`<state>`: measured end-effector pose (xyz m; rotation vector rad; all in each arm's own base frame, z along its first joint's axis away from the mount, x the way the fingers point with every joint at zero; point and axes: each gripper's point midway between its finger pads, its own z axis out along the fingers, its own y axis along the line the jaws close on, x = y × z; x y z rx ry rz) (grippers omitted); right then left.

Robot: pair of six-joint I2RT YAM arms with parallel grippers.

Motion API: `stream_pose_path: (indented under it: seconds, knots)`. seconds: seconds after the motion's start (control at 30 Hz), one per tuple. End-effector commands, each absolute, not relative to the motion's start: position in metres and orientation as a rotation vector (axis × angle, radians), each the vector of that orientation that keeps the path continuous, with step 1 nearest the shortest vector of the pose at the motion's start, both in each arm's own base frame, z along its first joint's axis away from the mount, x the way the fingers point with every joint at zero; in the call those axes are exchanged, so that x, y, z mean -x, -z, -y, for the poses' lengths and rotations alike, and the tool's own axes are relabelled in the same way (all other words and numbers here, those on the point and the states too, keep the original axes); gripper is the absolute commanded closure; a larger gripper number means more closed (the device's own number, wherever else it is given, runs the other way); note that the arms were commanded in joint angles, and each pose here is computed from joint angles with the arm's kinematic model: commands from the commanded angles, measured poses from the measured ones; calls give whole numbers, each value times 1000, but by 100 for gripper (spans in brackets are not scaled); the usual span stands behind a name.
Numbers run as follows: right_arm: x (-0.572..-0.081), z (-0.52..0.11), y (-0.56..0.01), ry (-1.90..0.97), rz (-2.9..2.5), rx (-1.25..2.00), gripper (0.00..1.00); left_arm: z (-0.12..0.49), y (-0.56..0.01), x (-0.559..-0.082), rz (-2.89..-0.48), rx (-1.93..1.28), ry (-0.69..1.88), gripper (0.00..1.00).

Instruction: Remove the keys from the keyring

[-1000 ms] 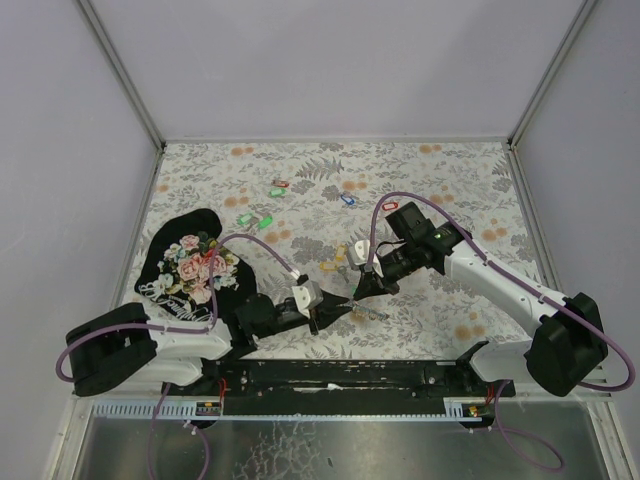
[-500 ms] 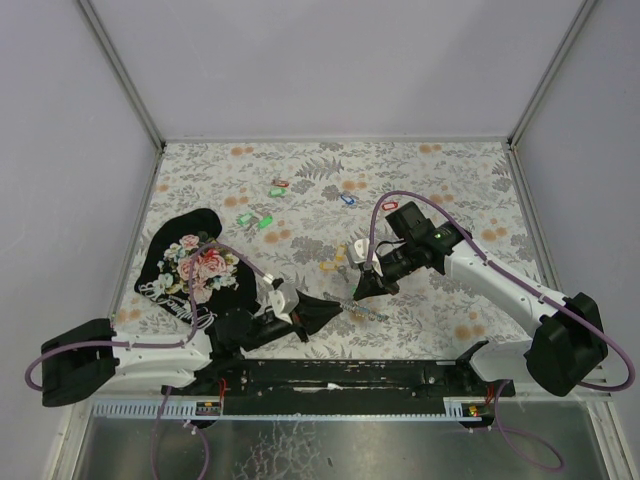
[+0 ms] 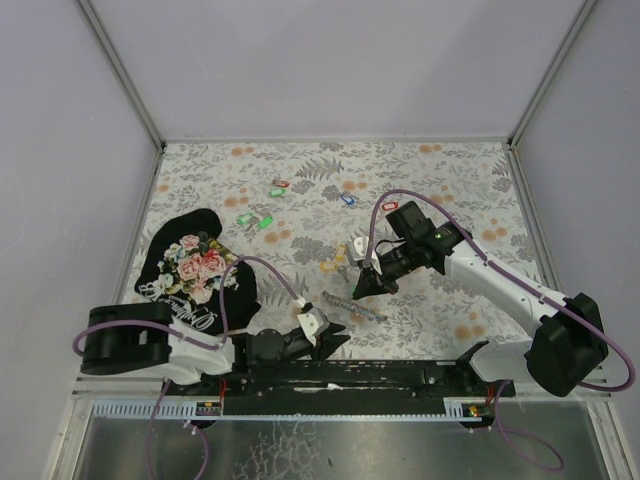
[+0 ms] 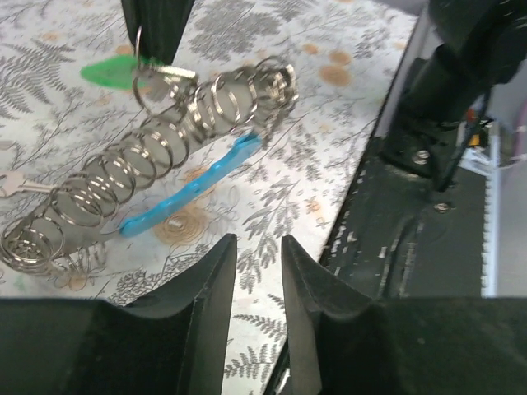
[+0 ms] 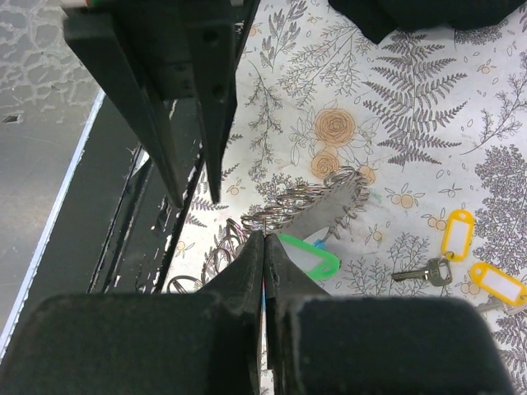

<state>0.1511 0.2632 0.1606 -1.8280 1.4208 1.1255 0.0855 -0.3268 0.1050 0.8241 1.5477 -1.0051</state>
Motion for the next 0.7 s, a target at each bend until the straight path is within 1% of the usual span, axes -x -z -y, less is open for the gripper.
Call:
stream_pose_path:
  seconds: [0.0,0.13,0.33,0.67]
  knots:
    - [-154,-271,-190,-1128,-1324,1788,100,333,-137,-114,-1437,-633,939,70]
    - [-154,-271,-190,-1129,-1325,1787,100,343,-138,-123,-1397,-618,888,66]
    - [-153,-270,-188,-1130,-1331,1789,100,349,-147,-126,-1340,-598,888,67]
    - [-152,-270,-187,-1143,-1328,1793,100,338,-147,-132,-1336,-593,828,68]
